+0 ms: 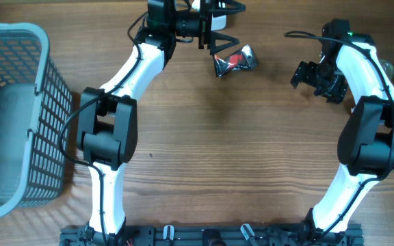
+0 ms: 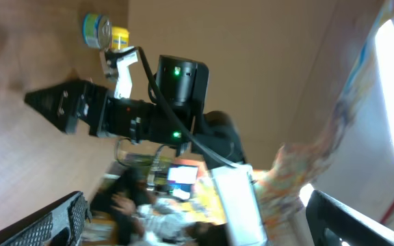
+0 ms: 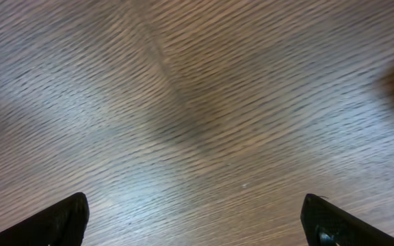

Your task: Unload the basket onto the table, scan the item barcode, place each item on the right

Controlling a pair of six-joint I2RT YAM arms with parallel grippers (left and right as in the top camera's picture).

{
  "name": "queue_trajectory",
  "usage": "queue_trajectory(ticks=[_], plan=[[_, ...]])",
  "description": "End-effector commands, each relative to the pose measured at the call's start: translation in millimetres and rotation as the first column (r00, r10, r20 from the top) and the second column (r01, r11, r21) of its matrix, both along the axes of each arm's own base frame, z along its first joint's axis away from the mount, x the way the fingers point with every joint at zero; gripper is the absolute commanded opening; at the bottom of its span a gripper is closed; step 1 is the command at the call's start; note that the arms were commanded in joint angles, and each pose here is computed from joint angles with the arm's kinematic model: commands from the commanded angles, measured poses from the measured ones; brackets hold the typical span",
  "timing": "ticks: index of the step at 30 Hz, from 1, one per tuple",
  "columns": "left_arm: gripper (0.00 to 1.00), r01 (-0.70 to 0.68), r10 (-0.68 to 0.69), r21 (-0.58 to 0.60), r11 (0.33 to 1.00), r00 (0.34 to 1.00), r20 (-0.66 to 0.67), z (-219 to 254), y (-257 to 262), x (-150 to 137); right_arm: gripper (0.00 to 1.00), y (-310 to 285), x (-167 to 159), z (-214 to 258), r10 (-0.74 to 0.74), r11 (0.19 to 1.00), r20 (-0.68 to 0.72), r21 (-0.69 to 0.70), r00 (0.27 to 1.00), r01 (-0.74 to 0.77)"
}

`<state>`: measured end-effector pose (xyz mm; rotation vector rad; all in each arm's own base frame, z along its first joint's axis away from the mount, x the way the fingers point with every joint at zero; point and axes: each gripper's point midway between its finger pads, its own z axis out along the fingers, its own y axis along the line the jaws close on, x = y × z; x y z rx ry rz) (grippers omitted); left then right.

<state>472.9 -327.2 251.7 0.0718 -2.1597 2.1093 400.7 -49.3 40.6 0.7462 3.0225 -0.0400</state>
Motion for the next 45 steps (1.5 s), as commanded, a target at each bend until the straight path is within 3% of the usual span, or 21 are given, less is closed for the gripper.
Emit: queue_trajectory(ticks=[1,6,8,9,11,14,18,22,24,28,31,33,34,35,39,45], plan=[[1.00,0.039,-0.026,-0.030,0.999,0.933,0.360,23,7,-8,1.00,14,-1,-7,0.073,0.995,-0.008,0.066,0.997,-0.072],[0.99,-0.180,0.136,0.085,0.980,0.916,0.377,-15,11,27,1.00,25,3,-6,0.075,0.989,0.016,0.130,0.997,-0.076],[0.99,-0.349,0.211,0.320,0.881,0.894,0.396,-71,19,43,1.00,31,4,-4,0.075,0.984,0.024,0.162,0.997,-0.078],[0.99,-0.402,0.213,0.451,0.797,0.885,0.413,-99,26,44,1.00,31,4,-3,0.075,0.984,0.025,0.162,0.997,-0.078],[1.00,-0.432,0.149,0.636,0.639,0.881,0.448,-138,38,33,1.00,31,3,-1,0.075,0.984,0.027,0.161,0.997,-0.078],[1.00,-0.430,0.051,0.758,0.491,0.882,0.468,-160,47,15,1.00,31,1,8,0.065,0.984,0.026,0.162,0.998,-0.068],[1.00,-0.411,-0.131,0.781,0.470,0.843,0.522,-156,51,5,1.00,32,-1,20,0.068,0.984,0.030,0.163,0.997,-0.072],[1.00,-0.402,-0.323,0.859,0.318,0.805,0.497,-154,90,-7,1.00,37,11,22,0.067,0.978,0.085,0.191,0.994,-0.082],[1.00,-0.391,-0.440,0.880,0.269,0.763,0.473,-144,104,-18,1.00,60,18,28,0.067,0.942,0.128,0.319,0.989,-0.105],[1.00,-0.437,-0.496,0.864,0.249,0.709,0.501,-105,116,-27,1.00,119,21,62,0.161,0.726,0.293,0.612,0.943,-0.314],[1.00,-0.500,-0.477,0.821,0.276,0.670,0.569,-68,118,-30,1.00,135,27,78,0.102,0.642,0.318,0.702,0.943,-0.306],[1.00,-0.533,-0.466,0.795,0.291,0.647,0.604,-47,119,-33,1.00,133,35,77,-0.003,0.663,0.245,0.726,0.970,-0.181],[1.00,-0.545,-0.461,0.785,0.296,0.638,0.617,-38,121,-35,1.00,131,36,73,-0.091,0.680,0.152,0.732,0.984,-0.051],[1.00,-0.556,-0.456,0.775,0.300,0.630,0.629,-29,123,-38,1.00,129,33,68,-0.187,0.687,0.042,0.719,0.982,0.100],[1.00,-0.584,-0.418,0.754,0.300,0.630,0.654,-12,131,-42,1.00,130,34,49,-0.373,0.729,-0.081,0.591,0.924,0.346],[1.00,-0.605,-0.333,0.751,0.265,0.674,0.660,0,160,-42,1.00,181,46,48,-0.404,0.770,-0.022,0.532,0.915,0.353]])
